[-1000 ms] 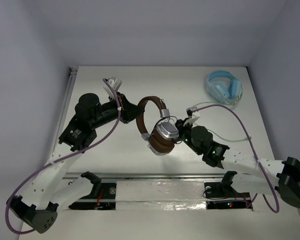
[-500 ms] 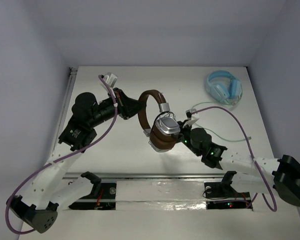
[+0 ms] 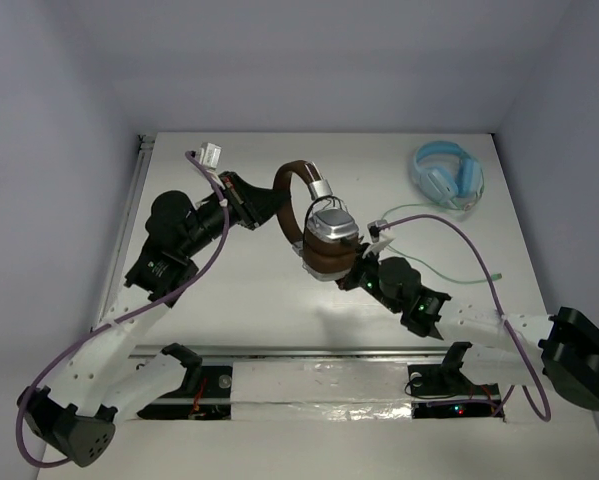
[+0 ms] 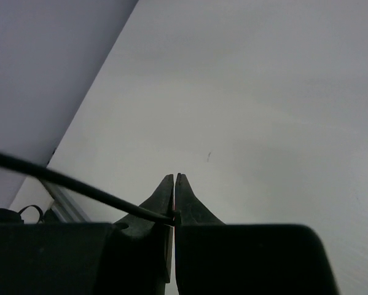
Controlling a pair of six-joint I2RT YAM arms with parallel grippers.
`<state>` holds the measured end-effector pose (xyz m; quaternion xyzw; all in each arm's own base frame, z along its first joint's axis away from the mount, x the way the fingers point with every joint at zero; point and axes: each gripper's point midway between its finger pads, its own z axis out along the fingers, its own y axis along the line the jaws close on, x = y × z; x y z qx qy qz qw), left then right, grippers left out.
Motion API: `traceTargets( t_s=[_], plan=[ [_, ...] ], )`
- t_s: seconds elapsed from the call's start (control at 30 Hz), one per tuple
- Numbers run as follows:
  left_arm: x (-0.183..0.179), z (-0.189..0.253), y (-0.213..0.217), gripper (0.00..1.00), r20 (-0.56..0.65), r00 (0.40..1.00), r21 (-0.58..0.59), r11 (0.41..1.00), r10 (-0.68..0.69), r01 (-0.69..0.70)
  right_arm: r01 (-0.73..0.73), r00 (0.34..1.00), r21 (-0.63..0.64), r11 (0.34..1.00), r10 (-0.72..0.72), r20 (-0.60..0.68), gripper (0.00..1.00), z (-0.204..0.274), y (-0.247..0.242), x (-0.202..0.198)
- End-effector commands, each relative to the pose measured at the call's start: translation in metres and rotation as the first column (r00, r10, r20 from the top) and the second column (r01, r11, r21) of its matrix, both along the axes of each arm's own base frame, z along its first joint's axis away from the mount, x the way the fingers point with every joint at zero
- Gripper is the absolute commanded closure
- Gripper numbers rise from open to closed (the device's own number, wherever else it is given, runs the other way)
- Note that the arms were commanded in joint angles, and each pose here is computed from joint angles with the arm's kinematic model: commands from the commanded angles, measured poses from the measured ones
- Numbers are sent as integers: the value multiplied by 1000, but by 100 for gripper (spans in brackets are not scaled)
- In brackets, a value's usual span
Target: Wrap the headphones
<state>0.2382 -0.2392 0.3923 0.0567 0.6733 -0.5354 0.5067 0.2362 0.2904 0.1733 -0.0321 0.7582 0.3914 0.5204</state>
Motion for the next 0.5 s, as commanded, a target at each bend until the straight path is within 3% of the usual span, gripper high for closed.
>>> traceTargets(
  t_s=[0.0, 0.17, 0.47],
  plan=[
    [10, 30, 20, 100, 15, 990, -201, 971, 138, -133, -52, 998, 73, 996, 55, -28, 100, 5, 14, -14],
    [40, 4, 51, 100, -78, 932, -261, 895, 355, -363, -111, 990, -9, 994, 109, -91, 100, -14, 37, -37],
    [79, -26, 103, 100, -92, 728, -136, 716, 679, -685, -267, 958, -72, 961, 258, -123, 100, -6, 87, -81]
  ],
)
